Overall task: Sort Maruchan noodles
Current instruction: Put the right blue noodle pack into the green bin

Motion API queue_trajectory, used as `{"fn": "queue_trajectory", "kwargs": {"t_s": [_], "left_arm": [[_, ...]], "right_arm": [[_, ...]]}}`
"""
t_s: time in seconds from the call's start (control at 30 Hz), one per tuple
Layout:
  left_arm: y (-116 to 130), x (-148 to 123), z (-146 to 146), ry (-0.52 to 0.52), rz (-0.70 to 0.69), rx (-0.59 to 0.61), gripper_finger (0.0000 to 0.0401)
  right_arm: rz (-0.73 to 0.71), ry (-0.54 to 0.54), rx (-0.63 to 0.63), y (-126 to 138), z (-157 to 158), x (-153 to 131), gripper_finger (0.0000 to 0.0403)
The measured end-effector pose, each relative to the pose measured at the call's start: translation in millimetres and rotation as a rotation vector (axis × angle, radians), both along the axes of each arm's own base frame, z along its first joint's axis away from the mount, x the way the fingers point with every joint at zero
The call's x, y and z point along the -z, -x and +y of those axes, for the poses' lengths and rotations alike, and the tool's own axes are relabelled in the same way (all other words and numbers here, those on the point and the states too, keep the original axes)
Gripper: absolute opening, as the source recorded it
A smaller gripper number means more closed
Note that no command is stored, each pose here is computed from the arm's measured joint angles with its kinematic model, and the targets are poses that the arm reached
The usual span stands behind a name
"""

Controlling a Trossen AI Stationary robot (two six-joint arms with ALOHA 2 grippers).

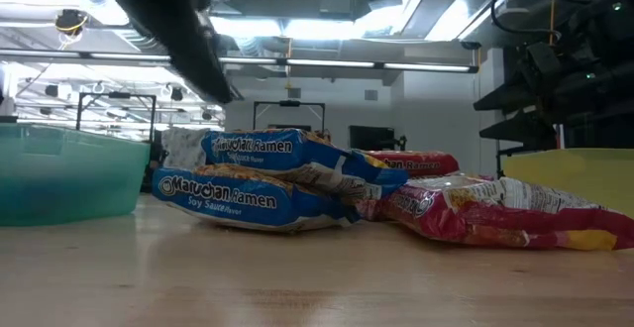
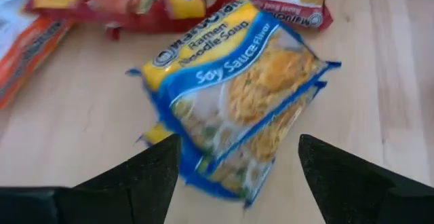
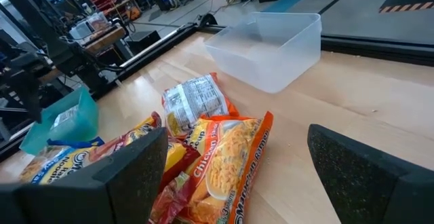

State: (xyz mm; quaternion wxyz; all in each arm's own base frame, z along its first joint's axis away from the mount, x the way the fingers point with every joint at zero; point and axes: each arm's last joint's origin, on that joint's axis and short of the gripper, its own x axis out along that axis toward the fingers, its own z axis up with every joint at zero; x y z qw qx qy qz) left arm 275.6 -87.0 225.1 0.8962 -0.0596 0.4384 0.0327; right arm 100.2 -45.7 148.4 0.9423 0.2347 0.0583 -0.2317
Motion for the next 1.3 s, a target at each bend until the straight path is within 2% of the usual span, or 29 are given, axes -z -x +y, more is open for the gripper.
{"fn": "queue_trajectory", "kwargs": {"t_s": [0.4, 0.8, 1.13, 1.3], "left_arm": [[-14.0, 30.8, 12.4, -0.027, 0.129, -0.001, 0.0295], [-21.9, 44.9, 24.2, 0.012, 0.186, 0.008, 0.0292], [-23.9, 43.7, 24.4, 0.020, 0.164, 0.007, 0.0256], [-25.0, 43.1, 24.3, 0.027, 0.151, -0.004, 0.0218]], "right_arm": [[0.001, 0.001, -0.001, 0.0, 0.0, 0.1, 0.0340], [0.002, 0.001, 0.000, 0.0, 0.0, 0.1, 0.0340], [0.003, 0.002, -0.001, 0.0, 0.0, 0.2, 0.0340], [0.003, 0.003, -0.001, 0.0, 0.0, 0.1, 0.0340]]}}
